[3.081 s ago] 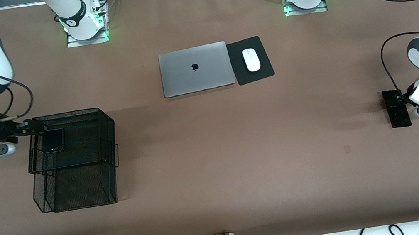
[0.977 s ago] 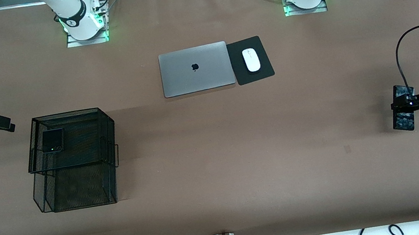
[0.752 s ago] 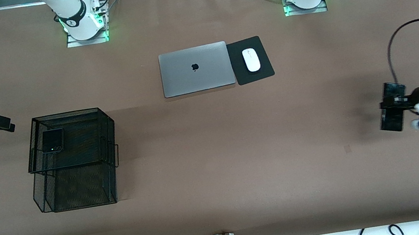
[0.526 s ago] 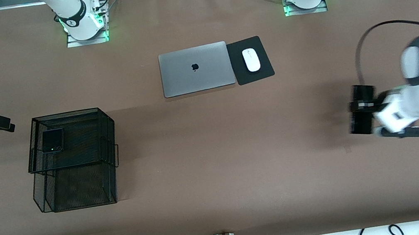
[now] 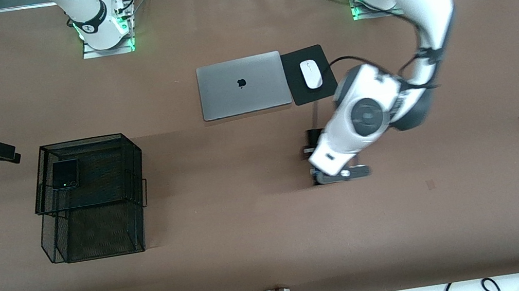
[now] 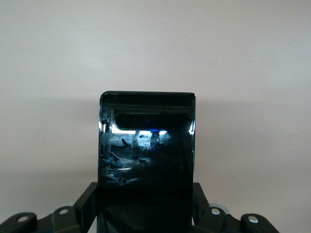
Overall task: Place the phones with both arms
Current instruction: 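Set the tall phone down beside the laptop and open the left gripper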
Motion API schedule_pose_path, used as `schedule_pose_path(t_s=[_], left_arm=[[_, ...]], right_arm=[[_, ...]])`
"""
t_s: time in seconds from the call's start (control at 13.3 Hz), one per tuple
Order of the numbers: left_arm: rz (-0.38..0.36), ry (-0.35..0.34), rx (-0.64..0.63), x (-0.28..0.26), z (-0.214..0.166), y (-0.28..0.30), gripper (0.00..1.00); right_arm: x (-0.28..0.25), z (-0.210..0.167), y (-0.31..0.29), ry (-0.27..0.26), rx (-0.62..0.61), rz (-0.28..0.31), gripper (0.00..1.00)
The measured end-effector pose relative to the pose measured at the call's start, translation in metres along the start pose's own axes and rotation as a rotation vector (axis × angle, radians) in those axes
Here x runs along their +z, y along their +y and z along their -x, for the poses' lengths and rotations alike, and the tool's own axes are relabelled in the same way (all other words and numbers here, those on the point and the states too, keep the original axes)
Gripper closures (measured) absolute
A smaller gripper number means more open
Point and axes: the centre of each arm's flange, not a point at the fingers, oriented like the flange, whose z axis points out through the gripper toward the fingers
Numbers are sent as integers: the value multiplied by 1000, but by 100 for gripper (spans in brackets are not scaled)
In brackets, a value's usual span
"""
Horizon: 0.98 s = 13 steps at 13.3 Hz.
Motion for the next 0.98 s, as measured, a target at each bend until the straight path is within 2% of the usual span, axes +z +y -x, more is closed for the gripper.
schedule_pose_path(t_s=[0.23,0.38,0.83,0.98], left_arm=[[76,51,-72,51,31,60,21],[102,59,-77,80,55,89,21],[78,50,-51,122,78,105,21],[75,47,-50,126,80,104,18]], right_arm=[[0,0,0,-1,-1,0,0],[0,0,-1,-1,-1,0,0],[1,0,-1,-2,-1,1,0],[1,0,-1,-3,-1,1,0]])
